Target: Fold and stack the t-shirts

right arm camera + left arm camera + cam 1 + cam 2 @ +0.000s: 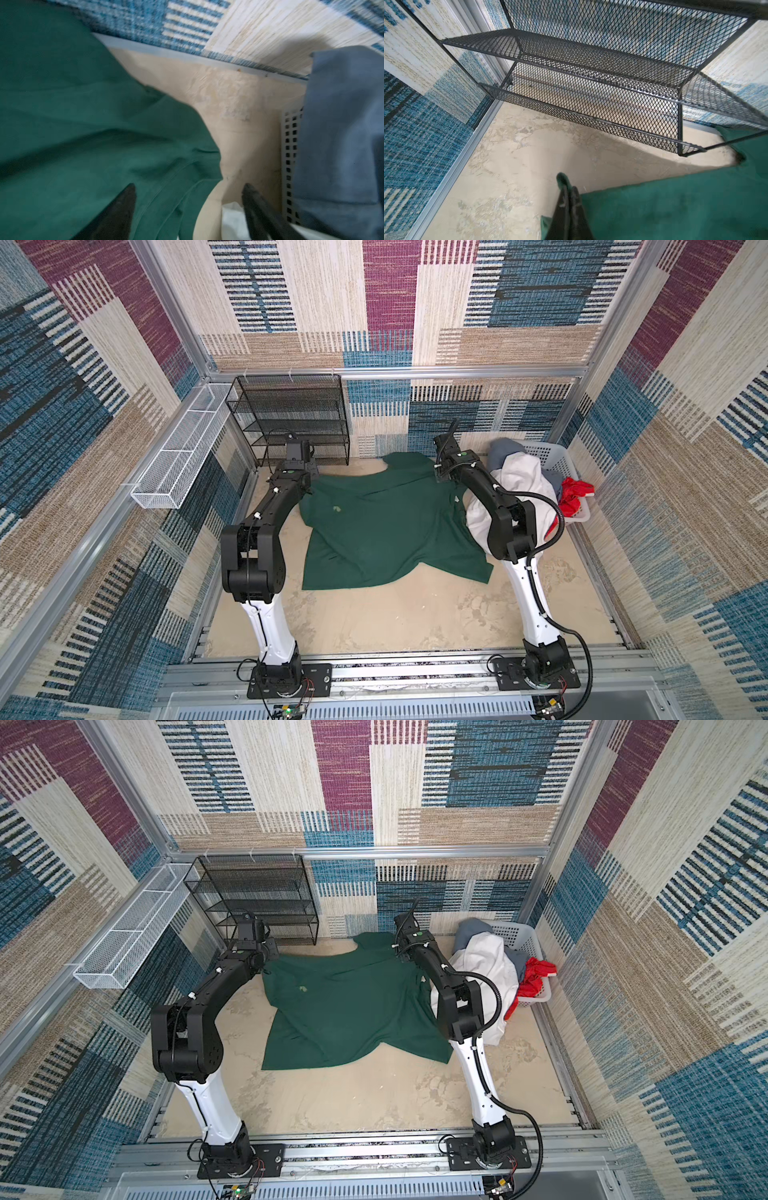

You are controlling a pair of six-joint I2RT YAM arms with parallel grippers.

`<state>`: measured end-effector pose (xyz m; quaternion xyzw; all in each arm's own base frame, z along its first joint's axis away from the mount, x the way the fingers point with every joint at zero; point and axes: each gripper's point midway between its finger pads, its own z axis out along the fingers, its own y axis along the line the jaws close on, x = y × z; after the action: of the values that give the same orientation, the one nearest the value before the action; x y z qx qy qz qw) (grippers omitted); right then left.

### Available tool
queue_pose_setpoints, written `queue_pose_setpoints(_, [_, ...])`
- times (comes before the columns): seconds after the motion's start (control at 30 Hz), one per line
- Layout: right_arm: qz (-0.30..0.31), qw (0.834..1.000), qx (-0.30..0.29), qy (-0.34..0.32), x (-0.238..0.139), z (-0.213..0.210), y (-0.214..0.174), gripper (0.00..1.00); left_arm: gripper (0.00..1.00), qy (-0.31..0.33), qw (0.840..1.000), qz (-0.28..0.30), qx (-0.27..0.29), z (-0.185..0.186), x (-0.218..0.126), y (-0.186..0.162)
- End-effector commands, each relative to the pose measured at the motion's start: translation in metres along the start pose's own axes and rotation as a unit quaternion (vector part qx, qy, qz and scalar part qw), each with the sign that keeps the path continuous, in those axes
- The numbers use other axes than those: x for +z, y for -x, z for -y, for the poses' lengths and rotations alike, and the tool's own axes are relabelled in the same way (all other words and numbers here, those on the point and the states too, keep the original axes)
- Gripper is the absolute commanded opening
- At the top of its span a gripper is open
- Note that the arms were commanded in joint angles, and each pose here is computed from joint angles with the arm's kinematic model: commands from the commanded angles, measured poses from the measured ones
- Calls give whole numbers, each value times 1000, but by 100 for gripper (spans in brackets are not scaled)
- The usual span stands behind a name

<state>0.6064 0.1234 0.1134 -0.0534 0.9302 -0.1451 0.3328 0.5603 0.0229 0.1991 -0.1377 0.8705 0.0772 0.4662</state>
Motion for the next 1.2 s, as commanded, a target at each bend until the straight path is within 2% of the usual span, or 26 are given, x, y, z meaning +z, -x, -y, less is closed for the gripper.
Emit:
queue_pose_setpoints(0.0, [26, 997, 31, 67, -27, -11, 17, 92, 0, -7, 1000, 7, -1, 2, 2, 3])
queue_pose_setpoints(0.07, [10, 995, 42, 90, -38, -19, 5, 89, 0, -9, 1000, 7, -2, 3, 2, 2])
queue_pose_setpoints(0.17, [-7, 992, 22, 123, -63, -46, -31, 88, 0, -11, 1000, 5, 0, 4, 3, 2])
queue_pose_setpoints(0.27, [-40, 986, 9, 159, -100, -73, -88, 85, 0, -13, 1000, 1, 1, 5, 4, 1])
queue_pose_setpoints(0.43, [-90, 969, 18, 229, -151, -104, -171, 85, 0, -16, 1000, -1, -1, 6, 5, -1])
queue_pose_setpoints(0.53, [-124, 962, 24, 241, -157, -110, -206, 84, 0, -18, 1000, -3, -2, 7, 5, -1])
queue_pose_setpoints(0.63, [-161, 963, 20, 213, -144, -109, -238, 80, 0, -20, 1000, -4, -3, 8, 5, -2])
queue_pose_setpoints(0.73, [-180, 964, 16, 196, -131, -109, -257, 66, 0, -21, 1000, -5, -3, 8, 5, -4])
queue_pose_setpoints(0.87, [-188, 962, 10, 197, -127, -111, -267, 33, 0, -20, 1000, -4, -2, 7, 3, -4])
queue_pose_setpoints(0.93, [-191, 958, 9, 214, -130, -115, -270, 21, 0, -19, 1000, -3, -2, 6, 2, -4])
queue_pose_setpoints(1.0, [-195, 951, 7, 239, -135, -121, -274, 5, 0, -18, 1000, 0, -5, 5, 2, -4])
queue_pose_setpoints(1.03, [-200, 949, 7, 244, -137, -121, -278, 0, 0, -18, 1000, 0, -6, 5, 2, -4])
queue_pose_setpoints(1.17, [-215, 942, -13, 258, -156, -123, -292, 0, 0, -18, 1000, -9, -11, 3, 0, -9])
